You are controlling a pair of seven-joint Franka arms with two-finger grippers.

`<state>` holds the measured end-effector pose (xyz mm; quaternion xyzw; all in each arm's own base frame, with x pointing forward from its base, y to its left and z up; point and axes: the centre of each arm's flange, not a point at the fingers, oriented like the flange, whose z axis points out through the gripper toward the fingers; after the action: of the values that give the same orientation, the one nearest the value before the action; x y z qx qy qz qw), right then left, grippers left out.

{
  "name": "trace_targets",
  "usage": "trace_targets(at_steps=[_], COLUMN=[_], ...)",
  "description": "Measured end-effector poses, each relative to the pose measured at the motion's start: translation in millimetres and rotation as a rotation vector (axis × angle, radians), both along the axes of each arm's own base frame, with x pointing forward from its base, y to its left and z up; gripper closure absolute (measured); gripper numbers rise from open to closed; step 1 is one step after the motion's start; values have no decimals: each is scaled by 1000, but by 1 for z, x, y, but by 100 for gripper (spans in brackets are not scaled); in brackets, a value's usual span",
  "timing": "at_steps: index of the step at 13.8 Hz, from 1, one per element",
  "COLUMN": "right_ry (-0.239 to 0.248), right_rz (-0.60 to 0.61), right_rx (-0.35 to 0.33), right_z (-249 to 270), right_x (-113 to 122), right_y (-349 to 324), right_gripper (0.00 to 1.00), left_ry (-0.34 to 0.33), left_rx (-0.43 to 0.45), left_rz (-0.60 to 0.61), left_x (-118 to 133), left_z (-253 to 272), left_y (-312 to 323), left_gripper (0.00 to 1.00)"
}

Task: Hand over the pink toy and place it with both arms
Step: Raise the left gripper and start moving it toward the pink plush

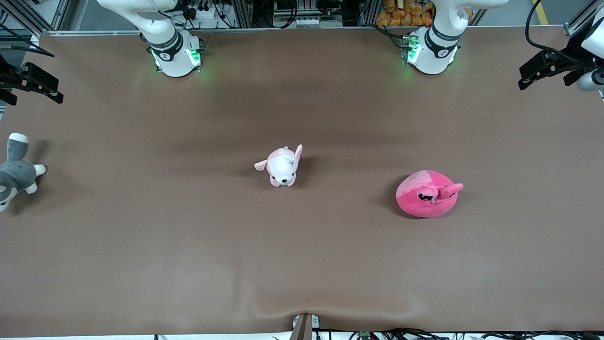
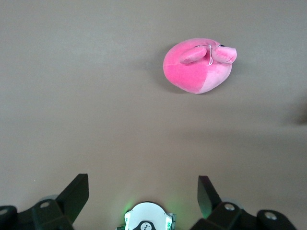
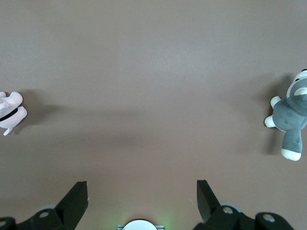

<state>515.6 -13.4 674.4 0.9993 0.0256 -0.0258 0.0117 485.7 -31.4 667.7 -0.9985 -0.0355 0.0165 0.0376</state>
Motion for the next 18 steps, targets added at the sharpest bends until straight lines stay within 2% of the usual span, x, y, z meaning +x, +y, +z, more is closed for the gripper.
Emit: trace_targets(at_steps=[18], right_ry=[0], right_rz=[0], right_rx=[0], right_z=[0], right_x=[0], right_y=[0], right_gripper=[0], left_ry=[70], left_rx=[11], left_rz=[7], left_x=[27], left_z=[-35], left_y=[-1], left_gripper=[0])
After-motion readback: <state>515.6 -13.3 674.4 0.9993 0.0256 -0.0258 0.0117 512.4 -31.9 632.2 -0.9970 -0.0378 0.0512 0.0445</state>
